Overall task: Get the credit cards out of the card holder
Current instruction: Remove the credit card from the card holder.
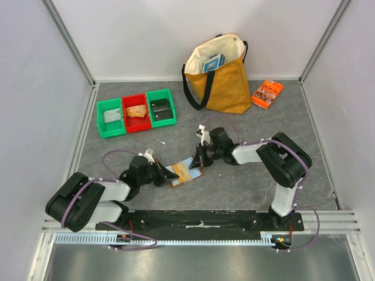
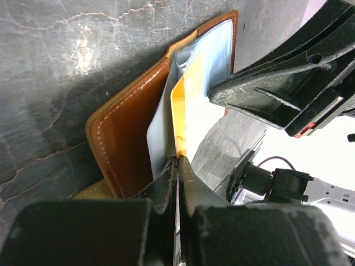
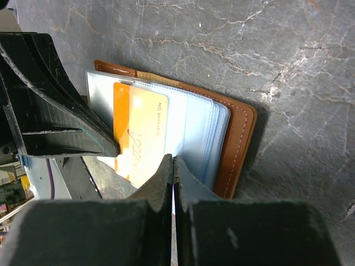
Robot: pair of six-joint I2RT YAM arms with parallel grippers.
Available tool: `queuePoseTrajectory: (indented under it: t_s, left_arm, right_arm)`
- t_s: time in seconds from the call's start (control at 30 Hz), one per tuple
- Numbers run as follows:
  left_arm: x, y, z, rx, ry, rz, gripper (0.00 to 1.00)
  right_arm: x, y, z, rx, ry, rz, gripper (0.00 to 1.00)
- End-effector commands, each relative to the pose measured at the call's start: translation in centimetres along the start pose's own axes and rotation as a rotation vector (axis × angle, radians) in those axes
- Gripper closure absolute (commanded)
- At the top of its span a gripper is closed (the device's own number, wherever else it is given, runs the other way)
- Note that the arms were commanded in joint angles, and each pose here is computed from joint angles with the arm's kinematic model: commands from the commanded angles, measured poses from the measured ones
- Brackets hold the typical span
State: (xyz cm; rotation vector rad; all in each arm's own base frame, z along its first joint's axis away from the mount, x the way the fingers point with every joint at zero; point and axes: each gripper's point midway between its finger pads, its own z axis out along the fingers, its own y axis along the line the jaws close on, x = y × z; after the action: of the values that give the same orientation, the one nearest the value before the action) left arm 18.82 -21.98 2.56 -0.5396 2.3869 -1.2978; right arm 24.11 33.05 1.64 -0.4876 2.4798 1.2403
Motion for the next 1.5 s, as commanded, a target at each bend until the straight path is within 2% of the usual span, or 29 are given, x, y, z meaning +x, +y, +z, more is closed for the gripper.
queuePoseTrajectory:
  t_s: [0.0,0.2,0.27,0.37,0.47,0.67,0.9,1.07,1.23,1.37,1.47]
  left_arm:
    - [0.1,0.9,-0.3,-0.043,0.0,-0.026,0.93]
    - [-0.7,-0.4,0.2,-0.006,-0.014,-0.007,0.66]
    - [-1.0,-0.5,0.3,-0.006,-0.024,-0.006,0.61]
    - [-1.3,-0.4,0.6,-0.013,-0.035,-0.005,0.6]
    - [-1.5,-0.5,0.9,-0.011,-0.032,-0.004,0.64]
    - [-0.9,-0.3,0.7,-0.001,-0.025,-0.035,0.98]
    - [-1.0,0.8,-1.5,-0.043,-0.097,-0.065,0.98]
    - [-2.1,1.4,-3.7,-0.108,-0.207,-0.074,0.98]
    - [-4.3,-0.5,-6.5,-0.069,-0.365,-0.082,0.98]
    - [-7.1,-3.7,-9.7,0.031,-0.548,-0.073,0.98]
    - [-8.8,-5.9,-11.6,0.089,-0.654,-0.068,0.98]
  right_arm:
    - [3.4,-6.3,-0.2,0.246,0.073,0.04,1.0]
    - [3.5,-6.1,-0.1,0.23,0.075,0.039,1.0]
    - [3.4,-6.1,-0.1,0.227,0.072,0.034,1.0]
    - [3.5,-6.1,-0.1,0.227,0.073,0.035,1.0]
    - [3.5,-6.0,-0.1,0.224,0.075,0.035,1.0]
    - [3.6,-6.2,-0.1,0.228,0.076,0.037,1.0]
    - [3.7,-6.6,-0.2,0.241,0.074,0.042,1.0]
    - [3.4,-6.7,-0.3,0.243,0.066,0.045,1.0]
    - [2.3,-5.6,-0.8,0.224,0.032,0.032,1.0]
    - [0.2,-3.5,-1.8,0.187,-0.026,-0.002,1.0]
    - [-2.3,-1.3,-3.3,0.168,-0.109,-0.048,0.95]
